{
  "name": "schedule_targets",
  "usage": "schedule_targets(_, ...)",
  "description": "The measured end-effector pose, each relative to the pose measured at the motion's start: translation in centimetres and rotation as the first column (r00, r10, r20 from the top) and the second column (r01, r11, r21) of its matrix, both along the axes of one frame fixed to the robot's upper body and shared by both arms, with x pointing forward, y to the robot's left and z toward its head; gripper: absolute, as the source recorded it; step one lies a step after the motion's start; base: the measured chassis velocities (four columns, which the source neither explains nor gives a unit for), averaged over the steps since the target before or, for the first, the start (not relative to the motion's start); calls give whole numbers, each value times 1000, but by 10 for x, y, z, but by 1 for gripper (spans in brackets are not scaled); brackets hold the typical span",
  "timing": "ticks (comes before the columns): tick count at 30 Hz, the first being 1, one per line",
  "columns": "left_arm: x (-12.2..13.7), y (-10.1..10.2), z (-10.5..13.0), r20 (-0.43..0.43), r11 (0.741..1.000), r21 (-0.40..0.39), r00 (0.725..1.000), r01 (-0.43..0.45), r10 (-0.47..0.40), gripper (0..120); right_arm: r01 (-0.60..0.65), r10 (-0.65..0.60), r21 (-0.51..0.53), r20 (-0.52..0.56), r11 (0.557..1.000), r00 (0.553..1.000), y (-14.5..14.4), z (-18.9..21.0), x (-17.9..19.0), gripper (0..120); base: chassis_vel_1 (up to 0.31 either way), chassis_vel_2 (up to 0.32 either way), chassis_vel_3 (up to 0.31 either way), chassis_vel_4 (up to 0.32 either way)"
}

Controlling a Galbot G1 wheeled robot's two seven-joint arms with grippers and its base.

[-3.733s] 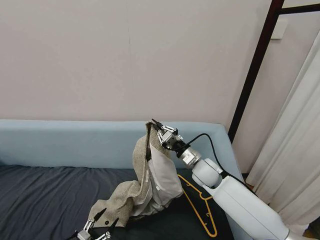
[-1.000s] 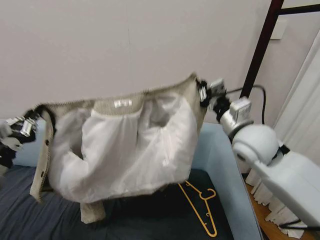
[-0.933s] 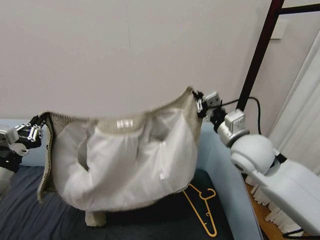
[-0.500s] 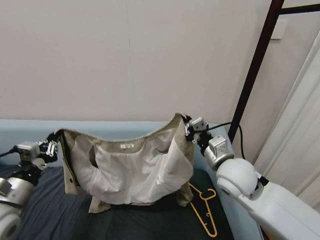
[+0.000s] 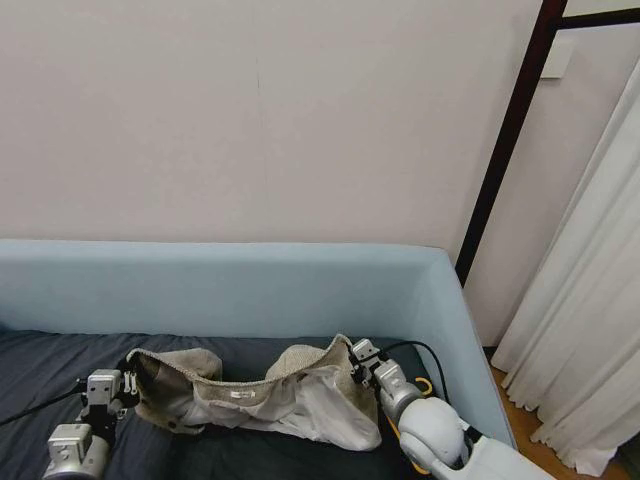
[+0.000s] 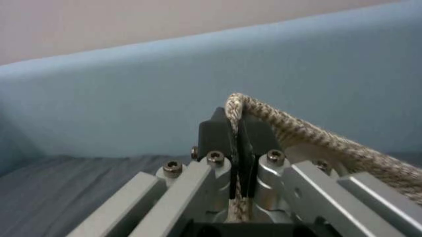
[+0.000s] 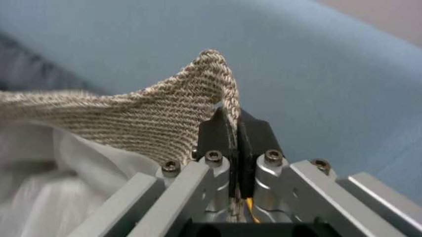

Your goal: Pick up the clothes from the sofa and hang them on the clothes hanger.

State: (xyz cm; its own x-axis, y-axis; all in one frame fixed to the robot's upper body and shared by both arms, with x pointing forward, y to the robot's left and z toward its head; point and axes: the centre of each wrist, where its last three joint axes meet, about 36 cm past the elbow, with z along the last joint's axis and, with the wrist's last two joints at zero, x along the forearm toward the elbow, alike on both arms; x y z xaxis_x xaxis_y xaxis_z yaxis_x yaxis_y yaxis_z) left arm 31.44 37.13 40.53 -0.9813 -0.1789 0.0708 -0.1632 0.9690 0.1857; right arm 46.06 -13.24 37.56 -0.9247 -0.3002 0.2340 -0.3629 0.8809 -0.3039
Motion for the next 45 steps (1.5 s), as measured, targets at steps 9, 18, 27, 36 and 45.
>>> schedule_targets(9, 8, 0, 1, 68, 998, -15, 996, 64, -62, 0, -66, 62, 244, 22, 968, 998, -5, 31, 4, 25, 0, 0, 0, 0)
schedule_targets(18, 15, 7, 0, 71, 999, -8, 996, 54, -53, 0, 240, -226, 34, -233, 970, 946, -37, 18, 9, 56, 0, 0, 0, 0)
schedule_targets(27, 15, 13, 1, 72, 999, -3, 996, 46, -45, 0, 208, -218, -65, -351, 976, 911, -58, 6, 12, 90, 0, 0, 0, 0)
schedule_targets(36, 12, 11, 1, 95, 998, -5, 993, 70, -69, 0, 184, -306, -294, -452, 938, 838, -79, -37, 25, 100, 0, 0, 0, 0)
schedule_targets(45, 15, 12, 0, 98, 997, -3, 992, 73, -73, 0, 255, -332, -213, -562, 943, 757, -101, -51, 66, 100, 0, 0, 0, 0)
